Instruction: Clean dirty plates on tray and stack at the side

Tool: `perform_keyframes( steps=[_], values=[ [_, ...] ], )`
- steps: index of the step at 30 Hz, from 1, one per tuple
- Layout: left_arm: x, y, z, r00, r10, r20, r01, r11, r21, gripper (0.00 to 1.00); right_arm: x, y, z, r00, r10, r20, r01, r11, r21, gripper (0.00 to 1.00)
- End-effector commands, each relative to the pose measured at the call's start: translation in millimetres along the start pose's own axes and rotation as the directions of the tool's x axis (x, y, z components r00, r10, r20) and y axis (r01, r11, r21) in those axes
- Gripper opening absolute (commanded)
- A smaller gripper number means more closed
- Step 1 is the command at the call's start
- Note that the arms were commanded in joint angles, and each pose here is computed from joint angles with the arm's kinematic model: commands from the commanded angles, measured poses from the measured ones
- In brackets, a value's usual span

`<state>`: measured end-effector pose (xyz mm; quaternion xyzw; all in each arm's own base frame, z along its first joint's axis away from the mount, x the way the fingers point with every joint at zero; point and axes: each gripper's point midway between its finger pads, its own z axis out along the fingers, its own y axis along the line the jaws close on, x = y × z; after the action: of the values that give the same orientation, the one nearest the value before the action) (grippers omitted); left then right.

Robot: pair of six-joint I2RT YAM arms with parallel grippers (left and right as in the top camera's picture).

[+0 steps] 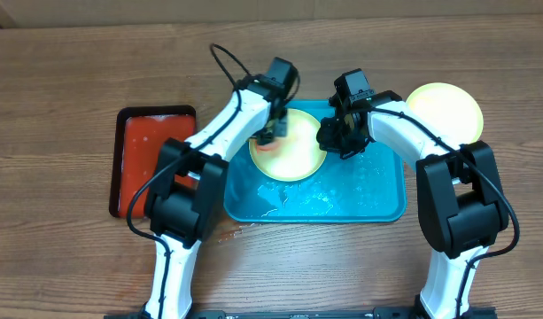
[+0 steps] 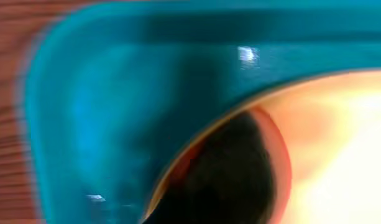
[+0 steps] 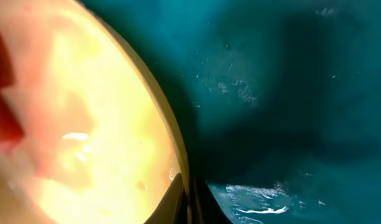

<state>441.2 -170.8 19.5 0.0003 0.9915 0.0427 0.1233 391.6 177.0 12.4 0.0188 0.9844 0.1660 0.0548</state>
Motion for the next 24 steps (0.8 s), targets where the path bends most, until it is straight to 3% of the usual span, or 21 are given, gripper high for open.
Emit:
perform_keyframes(
  steps=[1, 6, 10, 11, 16, 18, 21, 24],
  values=[
    [-36, 61, -43, 0.982, -0.103, 0.156, 0.124, 0.984, -0.13, 0.04, -18, -2, -17, 0.998, -0.033, 0.058, 0.03, 0.998, 0.051, 0.04],
    [-61, 87, -110, 0.929, -0.26, 0.263, 0.261, 0.965, 0.032, 0.04, -38, -1, -48, 0.986, -0.082, 0.148, 0.06, 0.988, 0.143, 0.04],
    [-69, 127, -160, 0.876, -0.372, 0.306, 0.338, 0.928, 0.158, 0.04, -52, 8, -88, 0.939, -0.261, 0.226, 0.188, 0.936, 0.299, 0.04],
    [-67, 147, -166, 0.863, -0.409, 0.297, 0.374, 0.912, 0.169, 0.04, -57, 10, -108, 0.903, -0.346, 0.255, 0.221, 0.883, 0.415, 0.04],
    [-39, 197, -154, 0.851, -0.488, 0.193, 0.477, 0.873, 0.103, 0.04, -56, 39, -163, 0.762, -0.602, 0.241, 0.273, 0.634, 0.723, 0.04],
    [-27, 213, -149, 0.844, -0.514, 0.154, 0.509, 0.858, 0.07, 0.04, -52, 56, -180, 0.705, -0.677, 0.213, 0.265, 0.529, 0.806, 0.04],
    [-17, 232, -145, 0.831, -0.542, 0.125, 0.542, 0.84, 0.04, 0.04, -43, 85, -208, 0.6, -0.792, 0.111, 0.223, 0.299, 0.928, 0.04],
    [-12, 245, -145, 0.817, -0.566, 0.114, 0.567, 0.824, 0.026, 0.04, -32, 114, -224, 0.518, -0.855, -0.012, 0.216, 0.118, 0.969, 0.04]
  ],
)
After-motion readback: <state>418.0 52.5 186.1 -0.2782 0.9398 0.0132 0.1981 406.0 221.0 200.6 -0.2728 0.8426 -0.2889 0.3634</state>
